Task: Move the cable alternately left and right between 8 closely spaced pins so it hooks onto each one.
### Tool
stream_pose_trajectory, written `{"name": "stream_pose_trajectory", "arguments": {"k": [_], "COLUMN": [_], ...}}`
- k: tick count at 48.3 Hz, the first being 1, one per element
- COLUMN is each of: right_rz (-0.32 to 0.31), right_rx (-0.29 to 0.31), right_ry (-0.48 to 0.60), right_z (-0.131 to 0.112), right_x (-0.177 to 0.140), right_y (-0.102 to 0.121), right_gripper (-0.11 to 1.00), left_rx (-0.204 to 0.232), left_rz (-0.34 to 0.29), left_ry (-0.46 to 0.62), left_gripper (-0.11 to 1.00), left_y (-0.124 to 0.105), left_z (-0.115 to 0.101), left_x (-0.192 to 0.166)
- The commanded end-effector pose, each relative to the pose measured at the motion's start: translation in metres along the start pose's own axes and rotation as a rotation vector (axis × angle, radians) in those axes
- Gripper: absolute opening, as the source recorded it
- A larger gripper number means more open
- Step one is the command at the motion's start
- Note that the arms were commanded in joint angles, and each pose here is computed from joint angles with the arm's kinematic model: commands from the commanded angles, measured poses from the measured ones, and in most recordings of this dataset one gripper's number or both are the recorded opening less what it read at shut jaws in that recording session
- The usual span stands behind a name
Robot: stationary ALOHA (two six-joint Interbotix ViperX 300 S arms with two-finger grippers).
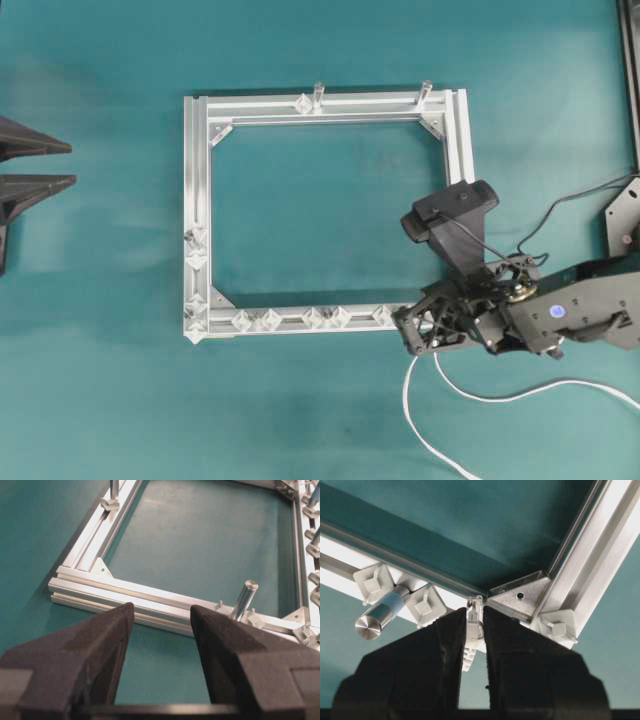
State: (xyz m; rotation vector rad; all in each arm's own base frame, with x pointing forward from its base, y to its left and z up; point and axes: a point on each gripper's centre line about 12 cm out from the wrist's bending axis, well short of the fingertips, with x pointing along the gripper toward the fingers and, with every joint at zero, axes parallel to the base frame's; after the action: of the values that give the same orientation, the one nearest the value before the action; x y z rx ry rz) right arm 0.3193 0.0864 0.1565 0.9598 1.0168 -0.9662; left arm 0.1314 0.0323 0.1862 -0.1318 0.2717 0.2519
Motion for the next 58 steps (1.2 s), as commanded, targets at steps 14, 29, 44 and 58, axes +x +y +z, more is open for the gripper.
{"name": "stream_pose_trajectory", "arguments": {"k": [14,29,44,58], "right_rz": [0.036,0.023,0.074,0.188], "right_rx": [0.016,0.008,-0.015,-0.023], "right_ry": [-0.058,-0.108,-0.115,-0.101], "right_z": [0.032,0.064,0.085,0.086], "right_x": [-0.006,-0.001,0.001,0.010], "right_y": [0.005,0.003,0.011,0.052], "right_gripper": [0.13,0.13,0.13,0.13], "left_rx": [-0.005,-0.006,-0.006,-0.005], "left_rz": [0.003,0.004,0.004,0.003], "left_ry": [-0.013,-0.011,-0.011,-0.013], "left_gripper": [0.52,0.53,0.52,0.52], "left_y": [0.000,0.000,0.000,0.000], "left_z": [0.005,0.005,0.005,0.005], "left_x": [0.000,0.000,0.000,0.000]}}
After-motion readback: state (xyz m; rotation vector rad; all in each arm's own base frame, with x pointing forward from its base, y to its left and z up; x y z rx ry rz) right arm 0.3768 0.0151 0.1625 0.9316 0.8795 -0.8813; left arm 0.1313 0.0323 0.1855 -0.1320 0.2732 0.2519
